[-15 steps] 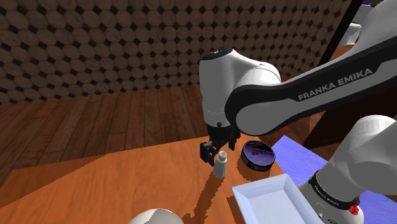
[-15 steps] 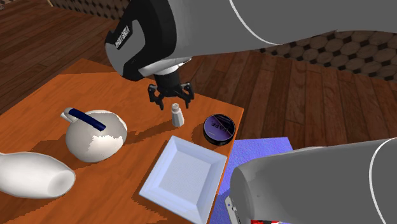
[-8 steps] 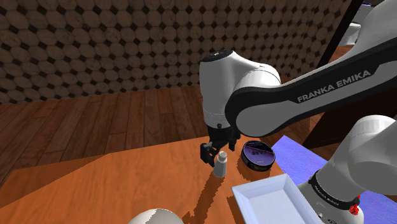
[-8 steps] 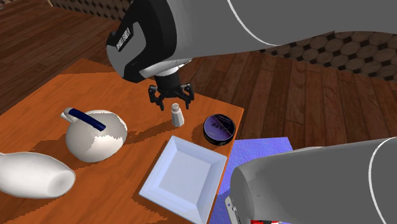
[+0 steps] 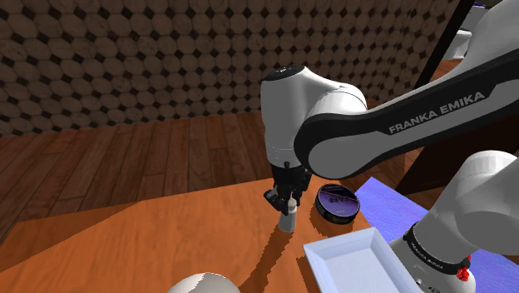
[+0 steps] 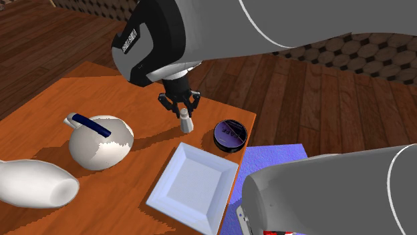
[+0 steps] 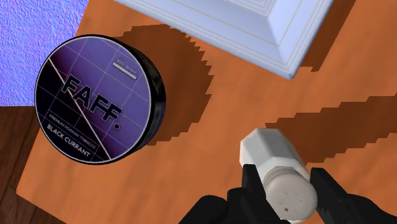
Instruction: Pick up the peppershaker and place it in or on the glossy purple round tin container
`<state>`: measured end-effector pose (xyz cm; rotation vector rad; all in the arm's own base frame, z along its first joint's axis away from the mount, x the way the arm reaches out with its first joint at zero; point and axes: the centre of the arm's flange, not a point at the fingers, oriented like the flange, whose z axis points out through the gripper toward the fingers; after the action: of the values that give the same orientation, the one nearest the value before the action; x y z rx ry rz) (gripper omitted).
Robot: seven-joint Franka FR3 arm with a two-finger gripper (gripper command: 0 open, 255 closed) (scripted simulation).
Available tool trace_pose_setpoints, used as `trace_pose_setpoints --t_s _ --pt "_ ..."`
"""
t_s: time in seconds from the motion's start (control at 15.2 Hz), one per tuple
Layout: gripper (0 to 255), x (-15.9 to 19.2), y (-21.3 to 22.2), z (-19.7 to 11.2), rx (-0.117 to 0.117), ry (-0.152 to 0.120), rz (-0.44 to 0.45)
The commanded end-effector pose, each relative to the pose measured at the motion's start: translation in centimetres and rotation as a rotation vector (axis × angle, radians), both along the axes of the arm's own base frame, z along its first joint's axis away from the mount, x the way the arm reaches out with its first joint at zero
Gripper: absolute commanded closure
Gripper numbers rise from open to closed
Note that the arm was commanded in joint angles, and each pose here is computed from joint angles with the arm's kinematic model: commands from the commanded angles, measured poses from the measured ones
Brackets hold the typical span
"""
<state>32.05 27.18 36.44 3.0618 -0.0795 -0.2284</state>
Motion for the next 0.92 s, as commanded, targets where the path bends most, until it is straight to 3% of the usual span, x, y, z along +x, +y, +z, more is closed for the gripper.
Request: trace_pose_setpoints --t_s 0.0,0.86 --pt "255 0.0 0.0 0.0 0.0 0.001 0.0" --pt "255 0.0 0.0 5.8 0.0 0.001 0.0"
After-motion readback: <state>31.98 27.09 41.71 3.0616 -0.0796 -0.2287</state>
